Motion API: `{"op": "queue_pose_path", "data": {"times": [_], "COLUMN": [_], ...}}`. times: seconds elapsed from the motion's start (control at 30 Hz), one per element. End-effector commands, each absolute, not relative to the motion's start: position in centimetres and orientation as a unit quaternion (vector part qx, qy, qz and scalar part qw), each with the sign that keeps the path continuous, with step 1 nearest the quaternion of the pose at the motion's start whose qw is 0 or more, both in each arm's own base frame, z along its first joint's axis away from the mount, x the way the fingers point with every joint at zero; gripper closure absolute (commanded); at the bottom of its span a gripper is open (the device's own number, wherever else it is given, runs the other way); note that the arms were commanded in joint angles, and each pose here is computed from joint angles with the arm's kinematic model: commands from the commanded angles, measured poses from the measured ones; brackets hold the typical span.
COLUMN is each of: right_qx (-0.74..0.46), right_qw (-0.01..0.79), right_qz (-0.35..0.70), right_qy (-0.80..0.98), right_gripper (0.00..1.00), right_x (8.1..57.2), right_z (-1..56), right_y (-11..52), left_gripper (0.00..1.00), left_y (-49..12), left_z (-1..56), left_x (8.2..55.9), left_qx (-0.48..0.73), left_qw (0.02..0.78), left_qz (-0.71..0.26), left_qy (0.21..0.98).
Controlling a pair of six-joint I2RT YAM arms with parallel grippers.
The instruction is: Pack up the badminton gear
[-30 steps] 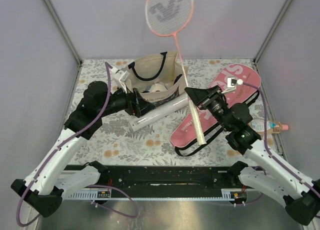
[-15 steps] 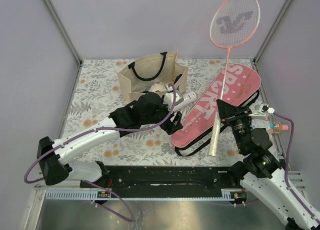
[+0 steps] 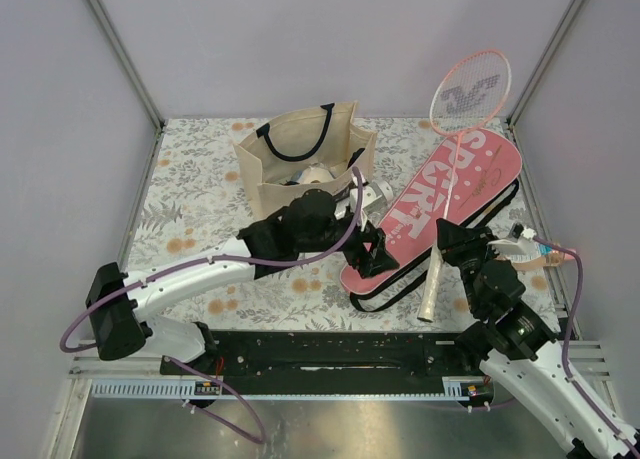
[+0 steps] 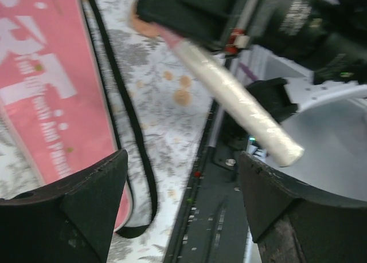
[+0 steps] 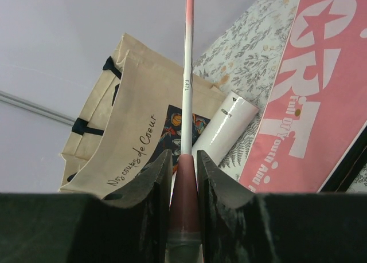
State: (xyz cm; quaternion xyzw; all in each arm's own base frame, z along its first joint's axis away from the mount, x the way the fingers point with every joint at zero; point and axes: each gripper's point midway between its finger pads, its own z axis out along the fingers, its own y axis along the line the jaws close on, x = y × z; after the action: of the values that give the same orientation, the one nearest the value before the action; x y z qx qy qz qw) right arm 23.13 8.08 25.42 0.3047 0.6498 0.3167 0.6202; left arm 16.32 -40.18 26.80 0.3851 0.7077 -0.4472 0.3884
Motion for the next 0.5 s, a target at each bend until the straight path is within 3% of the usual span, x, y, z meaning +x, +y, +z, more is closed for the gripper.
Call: {"op": "queue_pose_path", "data": {"times": [0.0,0.47], "right_qx": [0.348,0.417], "right_qw": [0.633,0.617], "right_qz": [0.357,0.343], "right_qy": [0.592,0.572], "right_gripper": [1.00,1.00], "right_x": [23.7,24.7], "right_z": [27.8,22.9], "right_y": [7.6,6.5], "left_gripper": [0.19,0.18], "left_y": [-42.7,-46.4], "left_z": [29.6,22.6], "left_x": [12.4,10.8], "left_qx": [0.383,0.384], "left_qw": [0.357,0.294], "left_qz": [-0.536,-0.499], "left_qy": [0.662,0.719]}}
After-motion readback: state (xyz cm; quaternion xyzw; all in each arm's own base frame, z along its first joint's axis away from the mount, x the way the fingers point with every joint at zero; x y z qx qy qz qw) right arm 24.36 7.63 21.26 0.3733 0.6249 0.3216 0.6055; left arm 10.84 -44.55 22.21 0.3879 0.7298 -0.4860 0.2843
